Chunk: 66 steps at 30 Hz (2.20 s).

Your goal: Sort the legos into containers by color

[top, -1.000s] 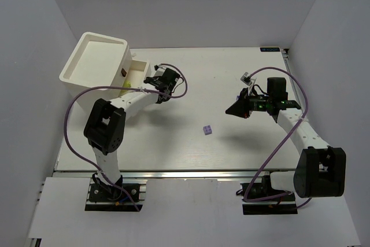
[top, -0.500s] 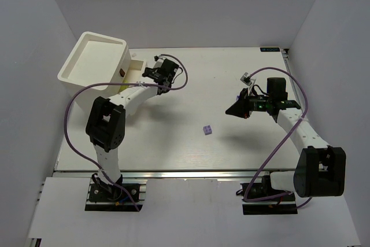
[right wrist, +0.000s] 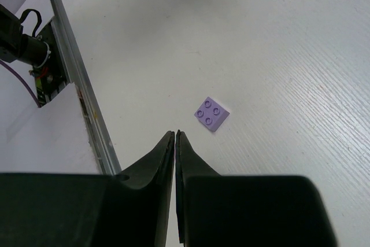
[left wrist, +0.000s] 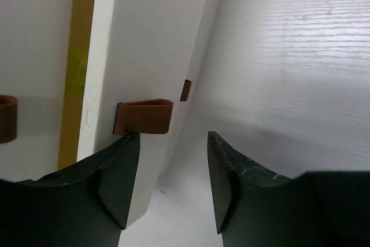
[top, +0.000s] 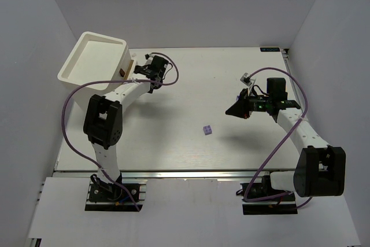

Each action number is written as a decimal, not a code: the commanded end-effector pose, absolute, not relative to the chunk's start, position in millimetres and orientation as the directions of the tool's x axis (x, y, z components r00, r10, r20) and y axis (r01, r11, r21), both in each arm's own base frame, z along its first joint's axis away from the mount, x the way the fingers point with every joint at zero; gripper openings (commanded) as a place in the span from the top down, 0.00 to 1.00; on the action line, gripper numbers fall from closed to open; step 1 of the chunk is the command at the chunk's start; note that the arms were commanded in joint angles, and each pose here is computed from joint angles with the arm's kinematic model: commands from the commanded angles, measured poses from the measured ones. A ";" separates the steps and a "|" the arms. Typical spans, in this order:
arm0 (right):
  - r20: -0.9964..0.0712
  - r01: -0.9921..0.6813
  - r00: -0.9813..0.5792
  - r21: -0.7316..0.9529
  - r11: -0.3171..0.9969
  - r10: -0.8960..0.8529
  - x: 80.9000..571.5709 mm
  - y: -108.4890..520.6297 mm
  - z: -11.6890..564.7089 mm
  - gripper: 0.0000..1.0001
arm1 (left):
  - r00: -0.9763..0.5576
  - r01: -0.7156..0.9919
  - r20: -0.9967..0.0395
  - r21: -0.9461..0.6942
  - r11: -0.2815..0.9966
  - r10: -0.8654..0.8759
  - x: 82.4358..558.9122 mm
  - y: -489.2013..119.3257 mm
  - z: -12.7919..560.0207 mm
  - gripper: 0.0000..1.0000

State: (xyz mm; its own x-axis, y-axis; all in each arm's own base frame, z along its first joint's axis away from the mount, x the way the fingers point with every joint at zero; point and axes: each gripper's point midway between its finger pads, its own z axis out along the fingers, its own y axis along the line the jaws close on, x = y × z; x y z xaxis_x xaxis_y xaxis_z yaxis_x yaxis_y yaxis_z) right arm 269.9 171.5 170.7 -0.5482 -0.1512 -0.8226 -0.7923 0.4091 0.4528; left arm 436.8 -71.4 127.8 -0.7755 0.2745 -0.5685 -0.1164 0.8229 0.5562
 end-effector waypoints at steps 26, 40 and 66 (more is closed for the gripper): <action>-0.838 -0.813 -0.522 0.434 0.388 -0.158 273.9 173.2 178.4 0.91 | -0.759 -0.219 -0.595 0.617 0.756 0.266 447.5 -23.2 160.9 0.44; -0.838 -0.812 -0.523 0.436 0.389 -0.154 273.5 173.4 179.7 0.91 | -0.708 -0.101 -0.662 0.439 0.893 0.246 432.5 -63.9 172.2 0.70; -0.836 -0.814 -0.525 0.440 0.380 -0.158 273.2 174.3 178.7 0.91 | -0.793 -0.176 -0.565 0.570 0.802 0.228 419.2 -59.2 88.8 0.80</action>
